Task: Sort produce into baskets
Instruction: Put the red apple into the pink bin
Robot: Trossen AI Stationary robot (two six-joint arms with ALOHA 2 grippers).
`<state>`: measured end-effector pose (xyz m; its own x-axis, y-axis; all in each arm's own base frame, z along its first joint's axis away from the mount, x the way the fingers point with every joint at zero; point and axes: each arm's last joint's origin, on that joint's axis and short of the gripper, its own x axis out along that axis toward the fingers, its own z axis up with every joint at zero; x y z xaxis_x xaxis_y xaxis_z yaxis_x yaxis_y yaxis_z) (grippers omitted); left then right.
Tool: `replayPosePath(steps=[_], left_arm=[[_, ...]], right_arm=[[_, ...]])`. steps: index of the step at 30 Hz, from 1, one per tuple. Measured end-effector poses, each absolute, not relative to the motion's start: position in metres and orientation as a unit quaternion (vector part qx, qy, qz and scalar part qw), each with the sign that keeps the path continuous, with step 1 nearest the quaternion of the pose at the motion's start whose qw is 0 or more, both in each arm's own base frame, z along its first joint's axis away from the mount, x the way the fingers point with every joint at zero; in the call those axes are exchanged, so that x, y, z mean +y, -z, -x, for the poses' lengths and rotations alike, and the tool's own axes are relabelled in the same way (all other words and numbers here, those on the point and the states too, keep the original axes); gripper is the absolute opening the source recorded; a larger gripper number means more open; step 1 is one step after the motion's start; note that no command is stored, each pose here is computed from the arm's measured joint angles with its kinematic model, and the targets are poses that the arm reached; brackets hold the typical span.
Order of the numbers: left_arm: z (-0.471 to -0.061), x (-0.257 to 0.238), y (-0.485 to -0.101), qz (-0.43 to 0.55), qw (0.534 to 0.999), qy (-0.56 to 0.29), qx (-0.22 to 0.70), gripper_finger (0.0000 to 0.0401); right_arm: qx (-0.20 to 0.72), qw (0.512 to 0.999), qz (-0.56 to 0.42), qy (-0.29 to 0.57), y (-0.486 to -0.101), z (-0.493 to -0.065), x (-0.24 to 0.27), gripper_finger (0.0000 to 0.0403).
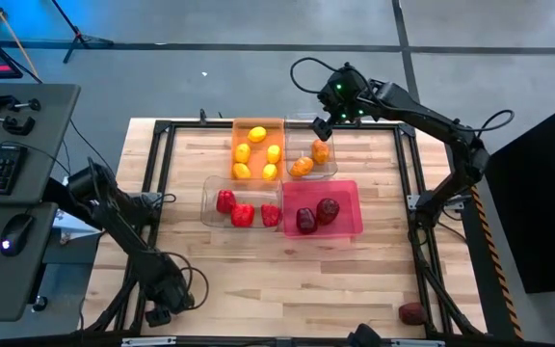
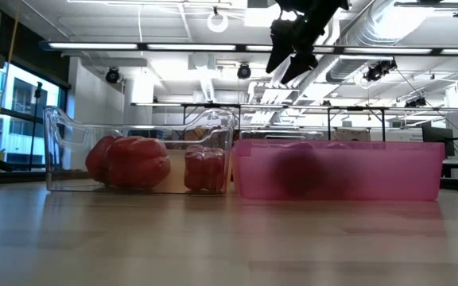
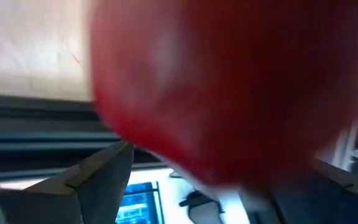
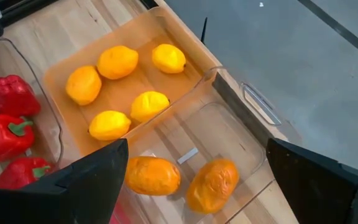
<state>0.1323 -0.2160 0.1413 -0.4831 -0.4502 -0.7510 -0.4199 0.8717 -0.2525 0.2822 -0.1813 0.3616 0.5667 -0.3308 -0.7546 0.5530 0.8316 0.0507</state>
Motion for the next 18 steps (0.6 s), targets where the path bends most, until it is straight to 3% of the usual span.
replayPosePath(steps=[6,18], left_arm=[[-0.134,-0.217,-0.129,0.237,0.442,0.001,0.865,0.0336],[-0.130,-0.196,-0.158,0.194,0.520,0.023,0.831,0.0336]], right_arm=[[0.391,0.873,-0.142,0.253,-0.362,-0.282,-0.181,0.0371],[0.392,0.873,-0.142,0.253,-0.362,-0.282,-0.181,0.0371]])
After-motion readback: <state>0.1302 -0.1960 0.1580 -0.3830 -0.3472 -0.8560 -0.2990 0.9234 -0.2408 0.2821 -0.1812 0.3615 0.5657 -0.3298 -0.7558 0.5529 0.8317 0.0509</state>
